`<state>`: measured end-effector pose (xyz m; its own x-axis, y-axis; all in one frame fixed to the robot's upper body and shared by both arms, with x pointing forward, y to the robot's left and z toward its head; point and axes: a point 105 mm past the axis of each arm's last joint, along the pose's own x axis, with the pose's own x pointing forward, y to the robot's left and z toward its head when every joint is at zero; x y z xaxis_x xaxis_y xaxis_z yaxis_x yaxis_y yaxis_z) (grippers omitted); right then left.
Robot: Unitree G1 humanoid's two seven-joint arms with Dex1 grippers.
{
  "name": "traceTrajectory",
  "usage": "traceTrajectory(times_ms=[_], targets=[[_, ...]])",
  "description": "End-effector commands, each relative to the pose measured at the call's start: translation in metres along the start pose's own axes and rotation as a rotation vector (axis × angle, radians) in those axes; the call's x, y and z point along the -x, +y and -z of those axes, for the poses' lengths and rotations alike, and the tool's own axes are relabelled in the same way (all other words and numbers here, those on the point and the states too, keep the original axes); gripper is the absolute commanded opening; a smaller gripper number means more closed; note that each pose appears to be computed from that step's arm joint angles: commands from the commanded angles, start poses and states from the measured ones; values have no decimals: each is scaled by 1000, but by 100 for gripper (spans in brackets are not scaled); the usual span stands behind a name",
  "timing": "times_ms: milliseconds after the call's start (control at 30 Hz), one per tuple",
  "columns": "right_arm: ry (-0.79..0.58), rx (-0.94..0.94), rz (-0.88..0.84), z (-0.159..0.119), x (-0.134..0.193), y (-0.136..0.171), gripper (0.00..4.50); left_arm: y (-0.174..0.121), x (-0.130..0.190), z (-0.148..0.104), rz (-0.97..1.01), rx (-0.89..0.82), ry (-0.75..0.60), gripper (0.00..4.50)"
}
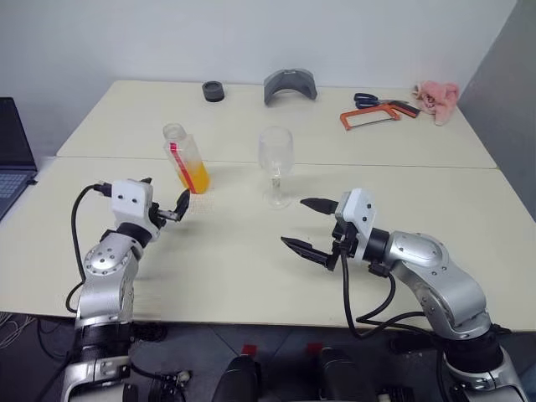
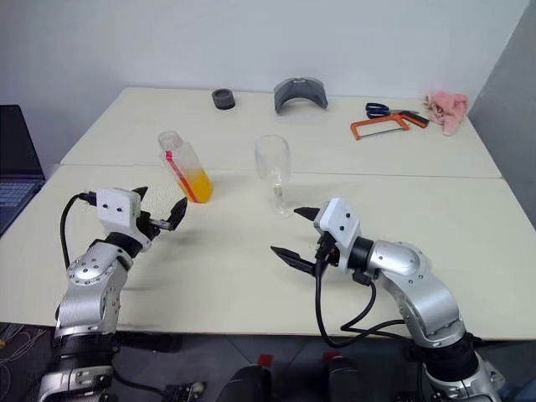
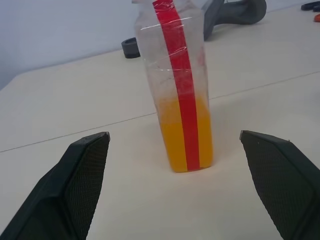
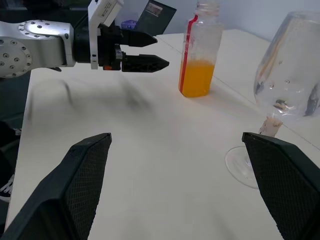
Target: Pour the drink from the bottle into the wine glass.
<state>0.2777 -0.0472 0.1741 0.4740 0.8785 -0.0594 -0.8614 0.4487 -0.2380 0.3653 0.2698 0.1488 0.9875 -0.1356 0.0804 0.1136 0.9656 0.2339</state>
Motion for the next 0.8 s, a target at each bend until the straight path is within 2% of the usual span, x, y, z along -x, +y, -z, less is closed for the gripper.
traceTrajectory(times_ms=[33, 433, 800], targets=[[-48, 49, -16, -18, 0, 5, 447, 6, -10, -15, 2, -27, -39, 450], [-55, 78, -21, -27, -1, 6, 447, -1, -41, -22, 67, 7, -53, 450], [-87, 102, -29, -38, -4, 4, 447, -1, -61, -27, 45, 83, -65, 450]])
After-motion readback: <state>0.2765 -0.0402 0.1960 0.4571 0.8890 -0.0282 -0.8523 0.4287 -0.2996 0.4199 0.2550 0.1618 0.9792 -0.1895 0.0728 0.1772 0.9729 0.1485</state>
